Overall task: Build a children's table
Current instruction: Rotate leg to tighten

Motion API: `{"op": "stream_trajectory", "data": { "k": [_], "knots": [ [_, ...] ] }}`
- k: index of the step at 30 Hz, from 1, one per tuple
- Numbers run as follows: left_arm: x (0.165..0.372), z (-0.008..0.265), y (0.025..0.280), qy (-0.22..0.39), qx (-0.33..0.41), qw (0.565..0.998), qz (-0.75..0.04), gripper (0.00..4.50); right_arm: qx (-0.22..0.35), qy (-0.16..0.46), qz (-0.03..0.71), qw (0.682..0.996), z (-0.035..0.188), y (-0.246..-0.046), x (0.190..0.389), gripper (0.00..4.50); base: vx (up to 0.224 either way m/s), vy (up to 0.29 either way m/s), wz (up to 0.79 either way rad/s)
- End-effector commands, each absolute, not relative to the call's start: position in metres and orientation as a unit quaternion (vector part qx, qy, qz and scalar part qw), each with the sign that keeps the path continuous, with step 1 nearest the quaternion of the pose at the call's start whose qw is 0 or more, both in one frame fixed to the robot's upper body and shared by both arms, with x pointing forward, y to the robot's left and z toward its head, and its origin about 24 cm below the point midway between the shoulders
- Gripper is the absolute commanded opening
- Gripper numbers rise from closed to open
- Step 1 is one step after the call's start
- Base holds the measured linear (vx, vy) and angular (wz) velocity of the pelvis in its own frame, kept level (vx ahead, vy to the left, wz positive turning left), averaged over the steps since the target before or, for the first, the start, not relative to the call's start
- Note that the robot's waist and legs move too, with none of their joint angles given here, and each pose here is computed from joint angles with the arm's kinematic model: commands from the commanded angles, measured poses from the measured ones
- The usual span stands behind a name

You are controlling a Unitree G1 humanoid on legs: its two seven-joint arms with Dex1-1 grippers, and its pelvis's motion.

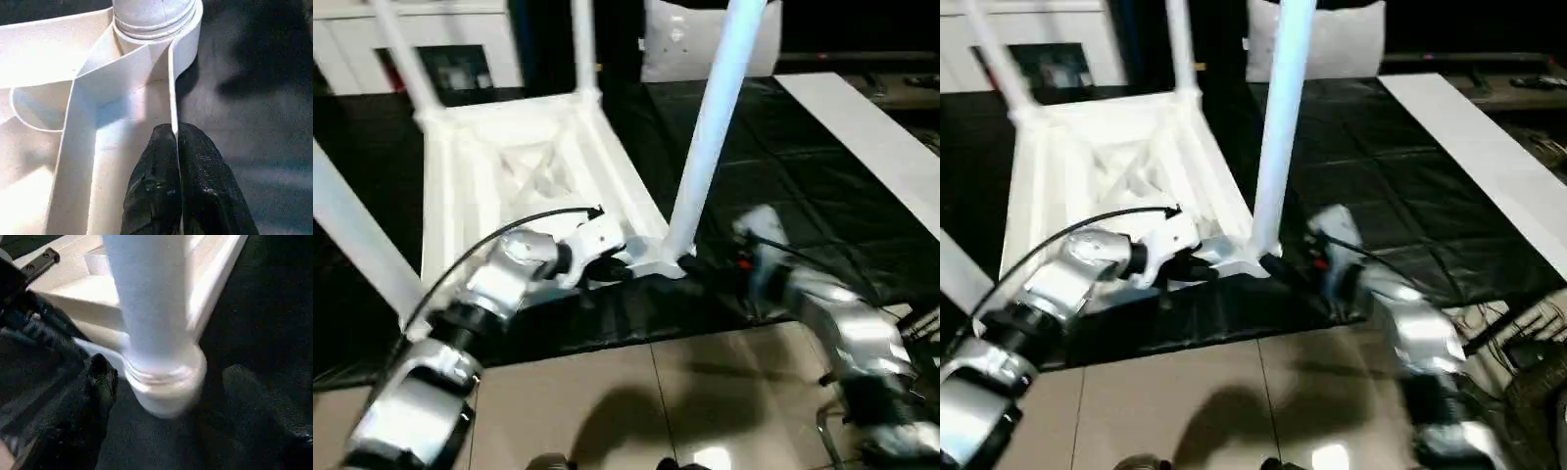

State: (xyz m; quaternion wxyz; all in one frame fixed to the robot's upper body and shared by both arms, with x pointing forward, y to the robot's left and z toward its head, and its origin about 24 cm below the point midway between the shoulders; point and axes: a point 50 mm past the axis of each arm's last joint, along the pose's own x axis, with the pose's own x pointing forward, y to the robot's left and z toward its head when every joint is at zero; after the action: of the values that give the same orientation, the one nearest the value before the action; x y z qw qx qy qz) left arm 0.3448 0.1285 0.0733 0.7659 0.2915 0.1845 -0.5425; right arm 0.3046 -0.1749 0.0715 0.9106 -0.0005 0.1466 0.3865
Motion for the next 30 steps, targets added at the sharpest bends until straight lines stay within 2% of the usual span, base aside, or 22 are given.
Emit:
{"op": "stream_trajectory", "data": {
  "k": [1, 3, 9, 11, 13, 14, 15, 19, 21, 23, 25, 26, 30],
  "knots": [
    [0.354, 0.087, 0.131, 0.161, 0.338, 0.76, -0.531, 0.27, -0.003, 0.126, 0.393, 0.911, 0.082, -0.179, 0.302, 4.09, 0.0, 0.0, 0.0],
    [0.361, 0.095, 0.148, 0.15, 0.35, 0.764, -0.521, 0.59, 0.015, 0.116, 0.388, 0.914, 0.088, -0.187, 0.296, 4.36, 0.0, 0.0, 0.0],
    [0.362, 0.104, 0.156, 0.124, 0.315, 0.778, -0.53, 1.04, 0.017, 0.113, 0.381, 0.917, 0.089, -0.185, 0.292, 4.5, 0.0, 0.0, 0.0],
    [0.36, 0.109, 0.153, 0.097, 0.253, 0.798, -0.538, 1.15, 0.017, 0.1, 0.371, 0.923, 0.09, -0.181, 0.292, 4.5, 0.0, 0.0, 0.0],
    [0.359, 0.109, 0.153, 0.092, 0.242, 0.802, -0.538, 1.25, 0.018, 0.098, 0.366, 0.925, 0.09, -0.18, 0.292, 4.5, 0.0, 0.0, 0.0],
    [0.357, 0.109, 0.152, 0.074, 0.196, 0.822, -0.529, 1.46, 0.017, 0.101, 0.353, 0.93, 0.089, -0.175, 0.291, 4.5, 0.0, 0.0, 0.0],
    [0.357, 0.109, 0.152, 0.07, 0.186, 0.827, -0.526, 1.52, 0.019, 0.104, 0.349, 0.931, 0.089, -0.174, 0.29, 4.5, 0.0, 0.0, 0.0],
    [0.353, 0.109, 0.155, 0.053, 0.13, 0.868, -0.476, 1.7, 0.023, 0.108, 0.341, 0.933, 0.087, -0.165, 0.288, 4.5, 0.0, 0.0, 0.0],
    [0.348, 0.109, 0.156, 0.049, 0.109, 0.884, -0.451, 1.98, 0.024, 0.101, 0.331, 0.938, 0.086, -0.163, 0.287, 4.5, 0.0, 0.0, 0.0],
    [0.339, 0.112, 0.154, 0.031, 0.058, 0.908, -0.414, 2.06, 0.041, 0.106, 0.316, 0.942, 0.083, -0.161, 0.285, 4.5, 0.0, 0.0, 0.0],
    [0.337, 0.113, 0.154, 0.029, 0.049, 0.912, -0.406, 2.18, 0.043, 0.106, 0.314, 0.942, 0.082, -0.161, 0.285, 4.5, 0.0, 0.0, 0.0],
    [0.331, 0.114, 0.151, 0.017, 0.031, 0.929, -0.369, 2.38, 0.043, 0.102, 0.315, 0.943, 0.082, -0.158, 0.284, 4.5, 0.0, 0.0, 0.0],
    [0.316, 0.112, 0.147, 0.005, 0.014, 0.951, -0.308, 2.55, 0.05, 0.078, 0.29, 0.952, 0.086, -0.16, 0.285, 4.5, 0.0, 0.0, 0.0]
  ]
}}
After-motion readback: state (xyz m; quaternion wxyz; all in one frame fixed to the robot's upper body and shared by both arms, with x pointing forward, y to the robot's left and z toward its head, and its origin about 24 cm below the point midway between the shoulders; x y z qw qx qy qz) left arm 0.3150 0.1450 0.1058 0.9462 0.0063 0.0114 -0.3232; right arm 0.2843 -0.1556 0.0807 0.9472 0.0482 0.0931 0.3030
